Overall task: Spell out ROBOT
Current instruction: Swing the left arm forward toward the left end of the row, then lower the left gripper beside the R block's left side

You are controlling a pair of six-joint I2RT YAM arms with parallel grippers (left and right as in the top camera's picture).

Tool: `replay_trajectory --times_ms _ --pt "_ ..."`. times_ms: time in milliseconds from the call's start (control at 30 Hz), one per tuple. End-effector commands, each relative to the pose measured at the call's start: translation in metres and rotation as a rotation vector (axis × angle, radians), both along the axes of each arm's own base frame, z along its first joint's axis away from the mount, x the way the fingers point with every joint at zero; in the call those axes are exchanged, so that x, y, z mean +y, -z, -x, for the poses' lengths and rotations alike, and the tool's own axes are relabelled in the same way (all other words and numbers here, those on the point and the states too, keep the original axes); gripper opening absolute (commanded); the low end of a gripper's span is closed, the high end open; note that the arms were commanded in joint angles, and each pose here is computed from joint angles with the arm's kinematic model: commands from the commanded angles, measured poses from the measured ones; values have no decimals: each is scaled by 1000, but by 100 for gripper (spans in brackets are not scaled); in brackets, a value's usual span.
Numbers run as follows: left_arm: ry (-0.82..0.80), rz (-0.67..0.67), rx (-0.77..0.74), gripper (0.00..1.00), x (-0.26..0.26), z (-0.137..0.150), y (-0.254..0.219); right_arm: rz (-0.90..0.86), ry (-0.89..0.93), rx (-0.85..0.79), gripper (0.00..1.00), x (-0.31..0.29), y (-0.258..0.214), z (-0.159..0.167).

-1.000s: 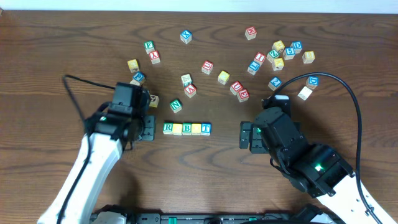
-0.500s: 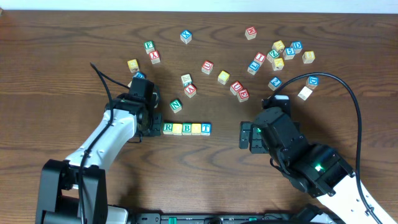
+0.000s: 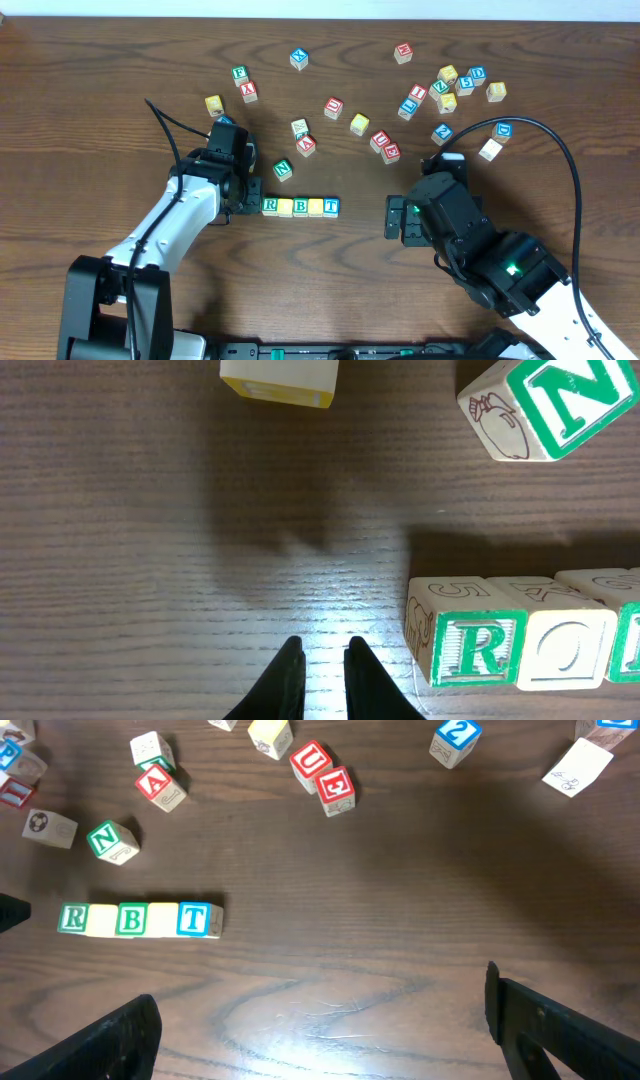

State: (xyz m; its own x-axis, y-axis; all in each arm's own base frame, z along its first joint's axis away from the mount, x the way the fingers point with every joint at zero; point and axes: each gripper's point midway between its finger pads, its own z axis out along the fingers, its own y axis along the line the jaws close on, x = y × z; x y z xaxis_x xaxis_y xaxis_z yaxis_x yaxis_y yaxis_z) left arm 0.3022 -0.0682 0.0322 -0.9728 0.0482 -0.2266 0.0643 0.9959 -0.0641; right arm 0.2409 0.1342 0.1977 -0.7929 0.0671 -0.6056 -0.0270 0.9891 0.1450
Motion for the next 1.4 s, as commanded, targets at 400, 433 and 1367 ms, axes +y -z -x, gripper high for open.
replay_trajectory --times_ms 400,433,1367 --pt "-10 11 19 15 0 4 11 17 3 -6 99 -3 -1 -2" --pt "-10 11 20 15 0 5 11 16 4 -6 99 -3 -1 -2" --pt "4 62 32 7 -11 14 22 17 3 -6 99 -3 -1 -2"
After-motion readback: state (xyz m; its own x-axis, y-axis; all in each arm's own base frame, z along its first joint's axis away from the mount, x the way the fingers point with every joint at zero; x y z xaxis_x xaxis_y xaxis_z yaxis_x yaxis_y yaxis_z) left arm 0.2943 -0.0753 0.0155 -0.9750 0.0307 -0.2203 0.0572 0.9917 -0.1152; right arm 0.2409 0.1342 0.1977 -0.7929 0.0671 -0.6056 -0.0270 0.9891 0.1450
